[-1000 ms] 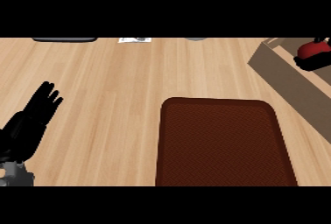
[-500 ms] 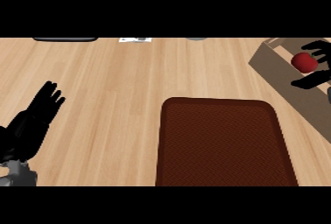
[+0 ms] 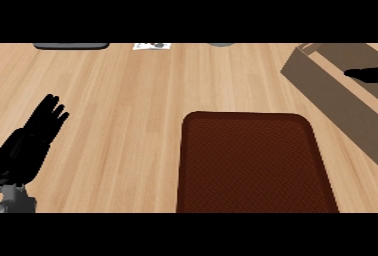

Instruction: Pick the tomato from the tray and place it in the cardboard box

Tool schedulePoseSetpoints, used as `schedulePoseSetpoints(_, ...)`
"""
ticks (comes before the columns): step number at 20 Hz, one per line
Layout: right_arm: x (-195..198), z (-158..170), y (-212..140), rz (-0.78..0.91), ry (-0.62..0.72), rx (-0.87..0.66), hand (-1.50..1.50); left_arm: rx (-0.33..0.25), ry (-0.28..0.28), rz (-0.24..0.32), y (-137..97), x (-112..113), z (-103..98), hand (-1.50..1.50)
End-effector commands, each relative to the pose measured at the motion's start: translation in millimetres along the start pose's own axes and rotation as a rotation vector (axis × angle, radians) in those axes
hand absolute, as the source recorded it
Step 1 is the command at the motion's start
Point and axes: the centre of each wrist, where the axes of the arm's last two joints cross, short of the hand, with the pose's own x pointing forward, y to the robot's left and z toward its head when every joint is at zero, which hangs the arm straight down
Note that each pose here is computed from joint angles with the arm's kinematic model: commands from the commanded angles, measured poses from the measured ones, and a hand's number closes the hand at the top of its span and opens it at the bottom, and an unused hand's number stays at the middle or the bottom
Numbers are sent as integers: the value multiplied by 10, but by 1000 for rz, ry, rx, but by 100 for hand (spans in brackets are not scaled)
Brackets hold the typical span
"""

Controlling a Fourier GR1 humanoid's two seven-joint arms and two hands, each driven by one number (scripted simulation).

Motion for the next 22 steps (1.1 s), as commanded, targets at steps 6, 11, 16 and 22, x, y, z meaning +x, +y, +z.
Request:
schedulePoseSetpoints(6,-410,55,-828,-214,60,-124,-150,4,-1,-6,-91,-90,83,0)
schedulePoseSetpoints(11,-742,230,-1292,-290,48,-122,-150,-8,-2,4,-24,-61,-8,0)
schedulePoseSetpoints(16,-988,389,-1638,-293,17,-94,-150,3,-20,-12,35,41,-59,0)
schedulePoseSetpoints(22,-1120,454,-1623,-267,29,-75,-150,-8,-9,8,20,21,-69,0)
